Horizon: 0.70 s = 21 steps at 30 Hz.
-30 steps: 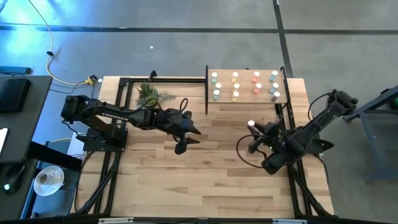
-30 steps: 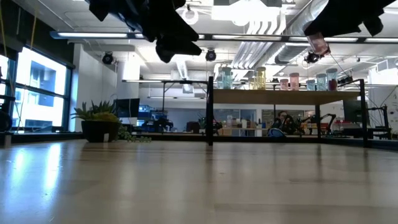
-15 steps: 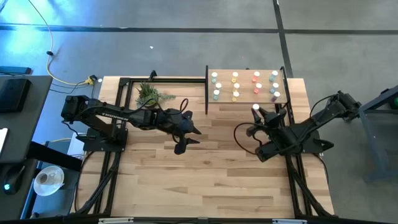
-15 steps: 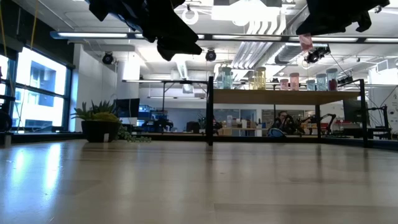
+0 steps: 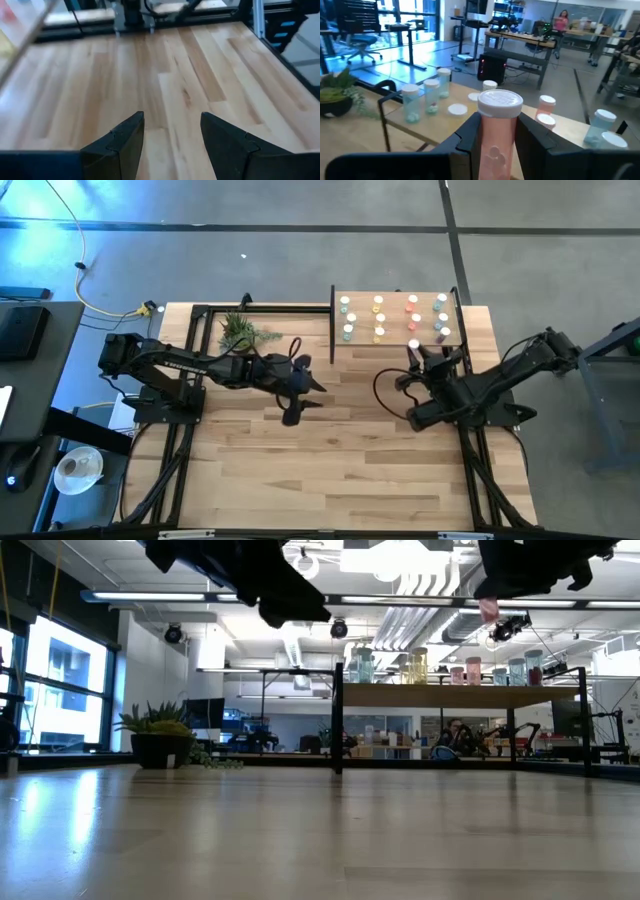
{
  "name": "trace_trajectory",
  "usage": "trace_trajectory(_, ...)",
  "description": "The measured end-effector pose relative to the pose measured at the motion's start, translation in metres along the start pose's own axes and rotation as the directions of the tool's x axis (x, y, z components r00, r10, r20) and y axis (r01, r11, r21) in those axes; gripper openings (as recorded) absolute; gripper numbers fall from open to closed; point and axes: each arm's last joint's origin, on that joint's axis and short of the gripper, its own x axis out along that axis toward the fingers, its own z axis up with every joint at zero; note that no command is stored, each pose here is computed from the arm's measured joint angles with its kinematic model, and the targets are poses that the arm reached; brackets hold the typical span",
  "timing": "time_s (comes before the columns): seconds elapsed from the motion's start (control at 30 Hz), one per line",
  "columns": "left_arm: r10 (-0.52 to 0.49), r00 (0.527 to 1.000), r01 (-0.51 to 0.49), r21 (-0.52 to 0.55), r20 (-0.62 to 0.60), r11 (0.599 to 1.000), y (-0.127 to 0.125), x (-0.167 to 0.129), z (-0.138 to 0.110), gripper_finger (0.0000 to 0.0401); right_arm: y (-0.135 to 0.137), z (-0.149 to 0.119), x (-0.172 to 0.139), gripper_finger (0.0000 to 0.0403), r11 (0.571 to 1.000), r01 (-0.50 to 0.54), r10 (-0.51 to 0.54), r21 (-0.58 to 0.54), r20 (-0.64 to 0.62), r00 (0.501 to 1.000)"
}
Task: Pick and place medicine bottles onto shelf by color
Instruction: Put the pink pill bottle aligned with the other pink pill bottles on the shelf
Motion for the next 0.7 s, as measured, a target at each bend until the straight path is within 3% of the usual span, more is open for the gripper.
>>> trace_trajectory(0.23, 0.033, 0.992, -0.042, 0.065, 0.125, 0.997, 0.002, 0.004, 0.011, 0.0186, 0.004, -0.001, -0.015, 0.0083, 0.996, -0.087, 0.087, 0.017, 0.009, 0.996)
trace_trajectory(0.53, 0.047, 0.951, -0.044, -0.017, 0.305, 0.999, 0.005, 0.027, 0.016, 0.0186, 0.020, 0.001, -0.040, 0.0083, 0.964, -0.228, 0.226, 0.135, 0.031, 0.974)
trace_trajectory(0.7, 0.045, 0.948, -0.036, -0.035, 0.316, 0.999, 0.006, 0.045, 0.014, 0.0186, 0.034, 0.008, -0.050, 0.0083, 0.947, -0.292, 0.293, 0.134, 0.017, 0.956)
